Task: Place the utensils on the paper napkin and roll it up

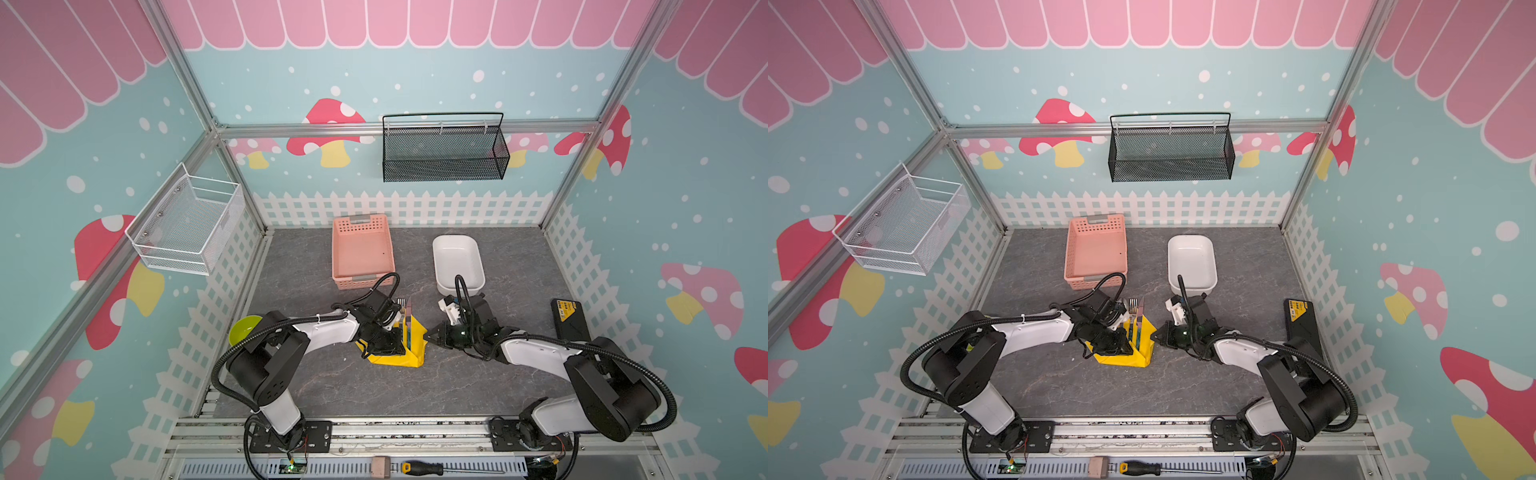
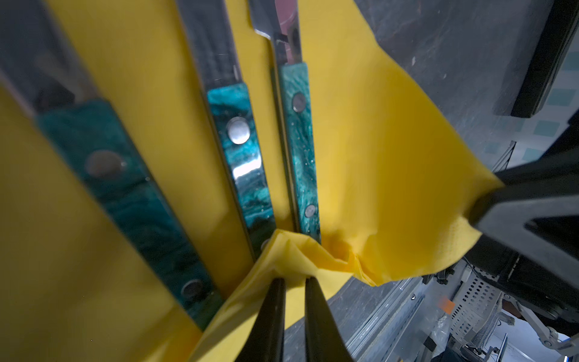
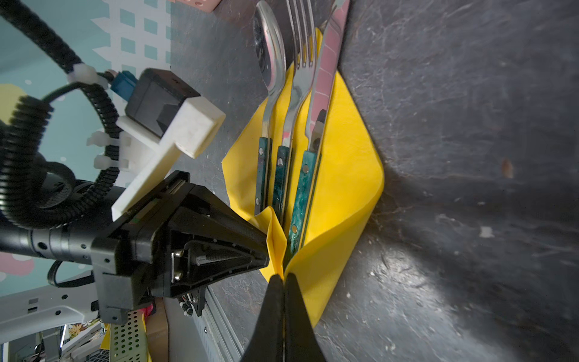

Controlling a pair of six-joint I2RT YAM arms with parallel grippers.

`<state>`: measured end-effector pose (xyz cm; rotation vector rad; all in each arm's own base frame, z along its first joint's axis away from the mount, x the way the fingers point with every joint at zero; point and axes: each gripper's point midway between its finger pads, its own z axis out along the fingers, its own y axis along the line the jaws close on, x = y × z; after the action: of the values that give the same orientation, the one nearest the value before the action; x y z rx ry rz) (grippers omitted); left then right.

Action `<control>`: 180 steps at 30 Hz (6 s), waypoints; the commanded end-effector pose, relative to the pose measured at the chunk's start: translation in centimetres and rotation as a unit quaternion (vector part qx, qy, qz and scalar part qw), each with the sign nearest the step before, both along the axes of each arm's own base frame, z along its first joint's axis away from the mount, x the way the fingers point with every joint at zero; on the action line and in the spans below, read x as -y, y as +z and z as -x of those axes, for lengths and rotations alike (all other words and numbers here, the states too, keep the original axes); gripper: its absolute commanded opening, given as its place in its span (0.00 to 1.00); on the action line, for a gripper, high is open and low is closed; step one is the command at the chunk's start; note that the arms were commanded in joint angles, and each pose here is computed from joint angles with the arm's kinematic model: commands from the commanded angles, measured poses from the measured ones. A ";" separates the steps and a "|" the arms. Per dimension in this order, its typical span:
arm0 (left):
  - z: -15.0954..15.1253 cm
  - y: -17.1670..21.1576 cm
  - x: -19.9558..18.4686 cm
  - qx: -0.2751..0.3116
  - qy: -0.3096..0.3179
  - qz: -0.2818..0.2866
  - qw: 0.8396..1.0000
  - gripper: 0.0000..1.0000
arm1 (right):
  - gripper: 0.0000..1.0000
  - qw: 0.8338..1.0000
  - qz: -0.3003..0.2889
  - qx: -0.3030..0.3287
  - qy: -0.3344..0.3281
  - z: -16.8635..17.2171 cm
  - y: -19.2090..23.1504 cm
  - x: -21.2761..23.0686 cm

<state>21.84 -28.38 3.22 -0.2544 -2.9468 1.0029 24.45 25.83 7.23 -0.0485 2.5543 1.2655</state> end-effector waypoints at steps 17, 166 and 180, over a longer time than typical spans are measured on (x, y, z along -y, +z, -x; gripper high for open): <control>0.2 -0.6 -0.2 0.002 -0.013 -0.011 1.000 0.17 | 0.00 1.000 -0.028 0.002 0.007 -1.3 1.9 -5.8; 0.1 -0.8 -2.7 0.004 -0.018 -0.055 0.998 0.11 | 0.00 0.995 -0.071 -0.057 0.051 0.0 -2.4 -9.1; -0.1 0.0 -2.8 0.014 -0.010 -0.052 0.999 0.11 | 0.02 0.993 -0.068 -0.069 0.067 0.5 -3.6 -9.4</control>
<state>21.53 -25.77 2.95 -0.3051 -2.9807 0.8452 23.90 34.55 3.48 -0.0750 2.6238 1.5183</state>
